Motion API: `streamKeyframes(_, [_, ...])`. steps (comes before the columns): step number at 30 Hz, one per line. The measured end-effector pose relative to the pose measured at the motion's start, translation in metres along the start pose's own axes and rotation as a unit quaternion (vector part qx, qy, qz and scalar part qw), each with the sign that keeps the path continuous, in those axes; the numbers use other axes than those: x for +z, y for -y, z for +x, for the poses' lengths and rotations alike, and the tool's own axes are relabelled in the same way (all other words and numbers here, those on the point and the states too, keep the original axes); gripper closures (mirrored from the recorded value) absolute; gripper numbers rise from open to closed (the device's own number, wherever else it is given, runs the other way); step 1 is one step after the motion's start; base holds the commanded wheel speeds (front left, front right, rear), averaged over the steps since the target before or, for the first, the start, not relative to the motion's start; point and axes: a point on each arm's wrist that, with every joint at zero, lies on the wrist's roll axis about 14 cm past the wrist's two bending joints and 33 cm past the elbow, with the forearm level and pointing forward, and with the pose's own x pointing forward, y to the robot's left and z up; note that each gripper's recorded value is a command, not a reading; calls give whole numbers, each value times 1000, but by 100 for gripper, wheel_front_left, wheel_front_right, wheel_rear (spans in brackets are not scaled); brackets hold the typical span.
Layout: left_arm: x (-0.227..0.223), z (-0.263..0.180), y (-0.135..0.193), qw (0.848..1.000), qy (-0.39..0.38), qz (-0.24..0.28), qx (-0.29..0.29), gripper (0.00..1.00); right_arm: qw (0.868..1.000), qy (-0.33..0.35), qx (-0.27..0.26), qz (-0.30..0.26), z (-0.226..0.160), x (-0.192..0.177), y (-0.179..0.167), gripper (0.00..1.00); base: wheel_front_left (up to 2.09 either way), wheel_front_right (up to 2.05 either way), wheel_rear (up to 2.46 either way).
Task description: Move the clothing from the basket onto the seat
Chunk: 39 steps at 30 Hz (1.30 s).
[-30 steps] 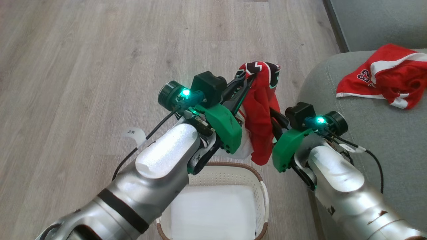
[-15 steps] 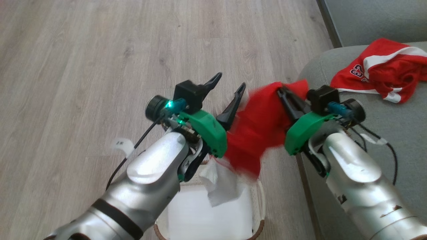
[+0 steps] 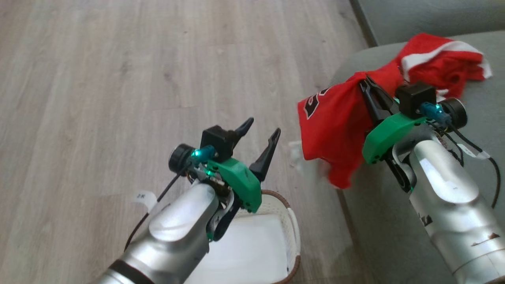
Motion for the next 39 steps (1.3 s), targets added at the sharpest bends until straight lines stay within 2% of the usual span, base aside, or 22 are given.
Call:
streamKeyframes(10, [-20,16,53,997,-18,-13,-77,0,998,-2,-63,-24,-36,5,52,100,0,0,0])
streamKeyframes(17, [-26,32,98,989,-21,-19,-143,0,992,-2,-117,-51,-68,15,97,100,0,0,0])
streamKeyframes(22, [-33,41,116,984,-24,-28,-174,0,987,-18,-148,-58,-85,8,121,100,0,0,0])
streamKeyframes(26, [-42,47,117,983,-29,-37,-180,0,985,-37,-160,-62,-88,-4,133,100,0,0,0])
streamKeyframes(30, [-49,53,111,982,-31,-42,-181,0,981,-40,-174,-74,-80,0,153,100,0,0,0])
streamKeyframes(34, [-48,63,95,984,-20,-41,-173,0,979,-32,-179,-95,-57,13,172,100,0,0,0])
streamKeyframes(39, [-57,78,59,988,-20,-26,-151,0,975,-10,-184,-124,-16,36,197,100,0,0,0])
